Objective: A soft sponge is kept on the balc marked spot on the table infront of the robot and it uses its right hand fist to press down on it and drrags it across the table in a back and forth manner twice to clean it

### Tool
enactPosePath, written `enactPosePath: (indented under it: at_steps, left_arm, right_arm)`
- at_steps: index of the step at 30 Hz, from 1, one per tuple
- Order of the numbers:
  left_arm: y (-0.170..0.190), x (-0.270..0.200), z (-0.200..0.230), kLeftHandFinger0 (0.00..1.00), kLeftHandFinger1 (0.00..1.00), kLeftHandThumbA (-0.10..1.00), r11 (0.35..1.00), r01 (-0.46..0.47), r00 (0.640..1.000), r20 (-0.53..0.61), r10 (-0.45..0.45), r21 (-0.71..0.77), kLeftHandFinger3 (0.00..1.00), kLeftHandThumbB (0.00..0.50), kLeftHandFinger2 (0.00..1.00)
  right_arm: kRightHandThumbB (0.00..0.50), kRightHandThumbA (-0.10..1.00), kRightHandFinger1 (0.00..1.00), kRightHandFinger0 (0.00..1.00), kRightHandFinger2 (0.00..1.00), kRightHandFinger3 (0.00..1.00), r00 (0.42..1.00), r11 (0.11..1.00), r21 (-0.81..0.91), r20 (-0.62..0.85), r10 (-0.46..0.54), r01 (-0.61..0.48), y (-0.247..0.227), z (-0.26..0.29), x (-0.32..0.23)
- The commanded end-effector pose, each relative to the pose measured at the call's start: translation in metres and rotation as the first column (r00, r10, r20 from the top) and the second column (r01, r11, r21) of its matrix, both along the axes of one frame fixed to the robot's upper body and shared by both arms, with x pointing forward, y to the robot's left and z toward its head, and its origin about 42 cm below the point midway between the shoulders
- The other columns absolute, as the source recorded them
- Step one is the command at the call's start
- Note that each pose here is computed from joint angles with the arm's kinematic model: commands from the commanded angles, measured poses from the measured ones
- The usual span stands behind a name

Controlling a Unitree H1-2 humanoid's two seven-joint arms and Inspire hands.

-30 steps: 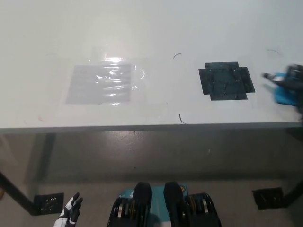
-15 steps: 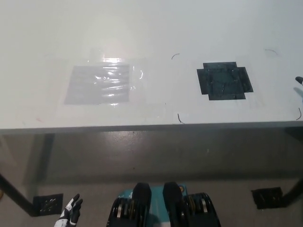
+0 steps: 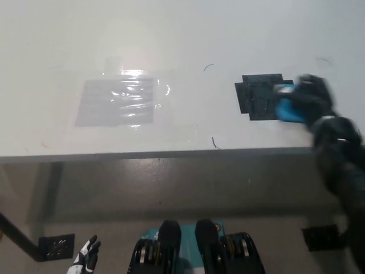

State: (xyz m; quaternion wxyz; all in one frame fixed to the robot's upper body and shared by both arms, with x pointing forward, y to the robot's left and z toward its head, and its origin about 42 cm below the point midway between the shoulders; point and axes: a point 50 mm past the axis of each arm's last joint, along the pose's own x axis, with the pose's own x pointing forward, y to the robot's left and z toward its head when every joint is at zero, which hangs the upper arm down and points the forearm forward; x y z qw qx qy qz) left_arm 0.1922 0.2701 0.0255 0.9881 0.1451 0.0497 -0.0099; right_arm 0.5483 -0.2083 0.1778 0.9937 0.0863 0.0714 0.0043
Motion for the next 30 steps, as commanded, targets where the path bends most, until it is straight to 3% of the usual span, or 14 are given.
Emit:
enactPosePath:
  at_steps: [1,4,9,10,11,13,16,17,24,26,30]
  left_arm:
    - [0.004,-0.008,0.002,1.00,1.00,1.00,1.000,-0.007,0.999,0.034,0.006,0.019,1.00,0.148,1.00]
    - [0.003,-0.008,0.003,1.00,1.00,1.00,1.000,-0.006,0.999,0.035,0.005,0.028,1.00,0.141,1.00]
    - [0.002,-0.010,0.002,1.00,1.00,1.00,1.000,-0.007,1.000,0.025,0.007,0.016,1.00,0.127,1.00]
    - [0.002,-0.009,0.002,1.00,1.00,1.00,1.000,-0.003,1.000,0.025,0.003,0.020,1.00,0.126,1.00]
    - [0.002,-0.009,0.002,1.00,1.00,1.00,1.000,0.000,1.000,0.024,-0.001,0.023,1.00,0.133,1.00]
    - [0.002,-0.009,0.002,1.00,1.00,1.00,1.000,-0.006,1.000,0.022,0.006,0.021,1.00,0.125,1.00]
    - [0.001,-0.009,0.003,1.00,1.00,1.00,1.000,-0.008,1.000,0.025,0.008,0.020,1.00,0.127,1.00]
    - [0.001,-0.009,0.004,1.00,1.00,1.00,1.000,-0.009,1.000,0.028,0.009,0.020,1.00,0.132,1.00]
    - [0.003,-0.002,0.007,1.00,1.00,1.00,1.000,-0.021,0.999,0.028,0.020,0.009,1.00,0.119,1.00]
    - [0.005,0.000,0.008,1.00,1.00,1.00,1.000,-0.014,0.999,0.037,0.013,0.015,1.00,0.124,1.00]
    - [0.006,0.001,0.006,1.00,1.00,1.00,1.000,-0.013,0.999,0.040,0.013,0.020,1.00,0.115,1.00]
  right_arm:
    - [0.150,1.00,0.00,0.00,0.00,0.00,0.995,0.996,-0.004,0.040,0.090,-0.090,0.056,0.020,0.006]
    - [0.129,1.00,0.00,0.00,0.00,0.00,0.992,0.992,0.003,0.034,0.124,-0.124,0.079,0.022,0.004]
    - [0.163,1.00,0.00,0.00,0.00,0.00,0.987,0.988,-0.007,0.028,0.155,-0.155,0.092,0.014,-0.001]
    - [0.146,1.00,0.00,0.00,0.00,0.00,0.988,0.988,-0.012,0.026,0.154,-0.154,0.091,0.013,-0.002]
    - [0.179,1.00,0.00,0.00,0.00,0.00,0.989,0.989,-0.024,0.019,0.150,-0.149,0.086,0.008,-0.003]
    - [0.143,1.00,0.00,0.00,0.00,0.00,0.991,0.991,-0.027,0.007,0.133,-0.132,0.078,0.004,-0.003]
    - [0.131,1.00,0.00,0.00,0.00,0.00,0.995,0.995,-0.026,-0.009,0.099,-0.099,0.058,-0.003,-0.004]
    - [0.151,1.00,0.00,0.00,0.00,0.00,0.996,0.996,-0.021,-0.015,0.085,-0.086,0.053,-0.004,-0.004]
    - [0.167,1.00,0.00,0.00,0.00,0.00,1.000,0.999,-0.032,-0.029,0.005,-0.006,0.003,-0.005,-0.002]
    - [0.204,1.00,0.00,0.00,0.00,0.00,0.999,0.999,-0.037,-0.033,-0.026,0.025,-0.017,-0.003,0.000]
    - [0.203,1.00,0.00,0.00,0.00,0.00,0.999,0.999,-0.032,-0.026,-0.040,0.039,-0.024,0.002,0.001]
